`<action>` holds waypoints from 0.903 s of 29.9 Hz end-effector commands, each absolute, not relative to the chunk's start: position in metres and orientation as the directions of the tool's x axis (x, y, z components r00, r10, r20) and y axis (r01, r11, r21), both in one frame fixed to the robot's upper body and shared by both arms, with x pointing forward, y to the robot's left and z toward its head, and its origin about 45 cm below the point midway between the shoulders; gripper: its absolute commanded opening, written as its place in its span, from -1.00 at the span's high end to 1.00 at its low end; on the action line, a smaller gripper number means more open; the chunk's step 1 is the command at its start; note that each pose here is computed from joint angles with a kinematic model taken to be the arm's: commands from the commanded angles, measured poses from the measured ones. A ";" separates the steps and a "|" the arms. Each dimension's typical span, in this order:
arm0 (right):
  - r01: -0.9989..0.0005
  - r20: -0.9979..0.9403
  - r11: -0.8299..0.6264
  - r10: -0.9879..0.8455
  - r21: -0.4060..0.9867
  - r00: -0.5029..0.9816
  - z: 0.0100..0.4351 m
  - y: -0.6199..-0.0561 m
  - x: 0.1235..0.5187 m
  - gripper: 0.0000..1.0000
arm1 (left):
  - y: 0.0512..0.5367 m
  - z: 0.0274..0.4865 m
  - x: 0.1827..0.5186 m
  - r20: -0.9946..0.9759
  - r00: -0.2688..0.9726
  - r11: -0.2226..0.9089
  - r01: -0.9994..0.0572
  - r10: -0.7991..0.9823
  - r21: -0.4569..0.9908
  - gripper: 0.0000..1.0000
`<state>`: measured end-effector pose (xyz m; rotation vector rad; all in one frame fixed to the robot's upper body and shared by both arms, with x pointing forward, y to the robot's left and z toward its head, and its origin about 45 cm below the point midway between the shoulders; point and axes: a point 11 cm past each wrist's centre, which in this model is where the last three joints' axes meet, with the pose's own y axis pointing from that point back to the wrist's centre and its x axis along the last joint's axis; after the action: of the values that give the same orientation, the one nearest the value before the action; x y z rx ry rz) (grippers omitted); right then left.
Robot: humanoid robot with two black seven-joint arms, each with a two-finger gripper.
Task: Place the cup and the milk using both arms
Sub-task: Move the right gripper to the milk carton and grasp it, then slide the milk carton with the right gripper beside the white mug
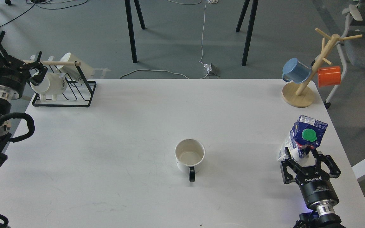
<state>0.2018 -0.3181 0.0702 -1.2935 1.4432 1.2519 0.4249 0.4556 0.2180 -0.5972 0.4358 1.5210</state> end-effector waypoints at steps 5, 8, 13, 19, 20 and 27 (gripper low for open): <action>-0.988 -0.971 -0.027 -0.189 0.155 -0.147 0.068 -0.316 0.205 0.12 | 0.457 0.215 0.423 -0.611 0.014 -0.048 -0.995 0.792 -0.085 -0.99; -0.988 -0.971 -0.028 -0.188 0.153 -0.146 0.069 -0.316 0.205 0.37 | 0.457 0.215 0.423 -0.610 0.014 -0.048 -0.995 0.792 -0.085 -0.99; -0.988 -0.971 -0.029 -0.187 0.154 -0.146 0.069 -0.315 0.204 0.52 | 0.456 0.216 0.424 -0.610 0.017 -0.046 -0.995 0.792 -0.087 -0.99; -0.984 -0.973 -0.069 -0.175 0.164 -0.150 0.067 -0.301 0.199 0.54 | 0.457 0.218 0.425 -0.606 0.016 -0.047 -0.995 0.795 -0.088 -0.99; -0.983 -0.975 -0.089 -0.168 0.160 -0.143 0.068 -0.294 0.198 0.54 | 0.457 0.218 0.425 -0.606 0.016 -0.047 -0.995 0.795 -0.088 -0.99; -0.967 -0.980 -0.206 -0.156 0.152 -0.121 0.070 -0.257 0.197 0.54 | 0.458 0.217 0.424 -0.604 0.012 -0.050 -0.995 0.797 -0.085 -0.99</action>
<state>0.1956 -0.2689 0.0714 -1.3782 1.3308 1.3776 0.4247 0.4571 0.2176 -0.5896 0.4323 1.5256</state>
